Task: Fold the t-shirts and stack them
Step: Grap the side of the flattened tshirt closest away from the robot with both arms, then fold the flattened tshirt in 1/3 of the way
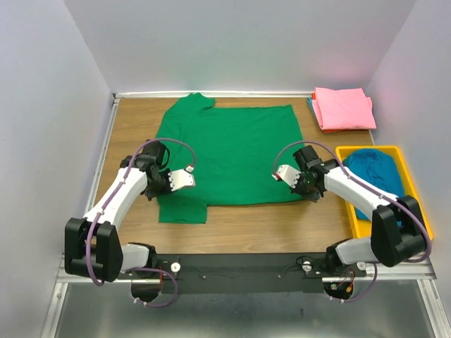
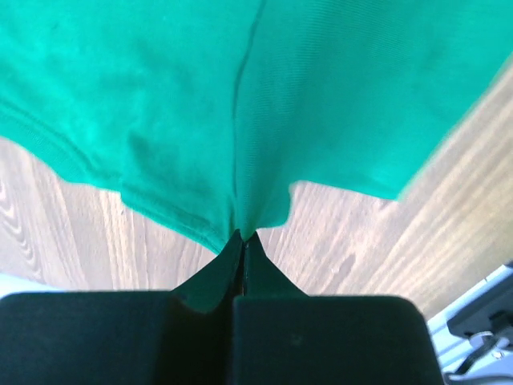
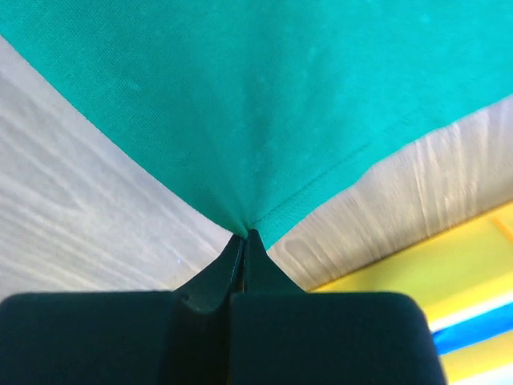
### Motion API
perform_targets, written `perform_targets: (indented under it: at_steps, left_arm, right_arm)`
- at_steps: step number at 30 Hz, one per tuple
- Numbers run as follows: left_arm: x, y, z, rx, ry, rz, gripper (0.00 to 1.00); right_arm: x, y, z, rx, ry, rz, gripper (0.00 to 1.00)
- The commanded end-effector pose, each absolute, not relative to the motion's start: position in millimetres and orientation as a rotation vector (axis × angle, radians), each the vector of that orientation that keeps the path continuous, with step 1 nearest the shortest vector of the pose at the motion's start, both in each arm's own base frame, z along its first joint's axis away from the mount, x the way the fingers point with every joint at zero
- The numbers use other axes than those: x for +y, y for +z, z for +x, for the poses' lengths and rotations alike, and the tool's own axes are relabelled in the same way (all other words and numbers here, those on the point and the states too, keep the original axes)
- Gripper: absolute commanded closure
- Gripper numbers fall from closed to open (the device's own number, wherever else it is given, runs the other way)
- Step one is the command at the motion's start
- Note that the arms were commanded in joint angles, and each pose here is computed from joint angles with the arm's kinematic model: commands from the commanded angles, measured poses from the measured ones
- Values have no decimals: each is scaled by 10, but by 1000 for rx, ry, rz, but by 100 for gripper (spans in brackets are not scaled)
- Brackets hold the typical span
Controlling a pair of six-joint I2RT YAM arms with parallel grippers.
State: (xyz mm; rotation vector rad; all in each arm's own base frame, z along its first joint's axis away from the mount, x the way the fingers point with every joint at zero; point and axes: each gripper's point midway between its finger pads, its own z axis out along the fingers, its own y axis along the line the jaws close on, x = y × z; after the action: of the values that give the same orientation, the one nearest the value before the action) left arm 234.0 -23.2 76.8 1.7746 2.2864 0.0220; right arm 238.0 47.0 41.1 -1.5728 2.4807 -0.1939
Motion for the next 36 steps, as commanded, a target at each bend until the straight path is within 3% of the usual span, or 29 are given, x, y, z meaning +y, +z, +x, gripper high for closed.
perform_targets:
  at_steps: [1,8,18,36]
  left_arm:
    - [-229,888,2138,2290,-44,1802,100]
    - [-60,937,2093,2314,-12,1790,100]
    - [-128,1074,2838,2276,15,1690,100]
    - [-225,934,3630,2292,-1,1662,100]
  right_arm:
    - [406,513,2202,2509,-180,-1582,99]
    - [324,700,2183,2477,-191,-1598,100]
    - [273,689,2638,2514,-135,-1605,100]
    - [224,474,3036,2562,-88,-1662,99]
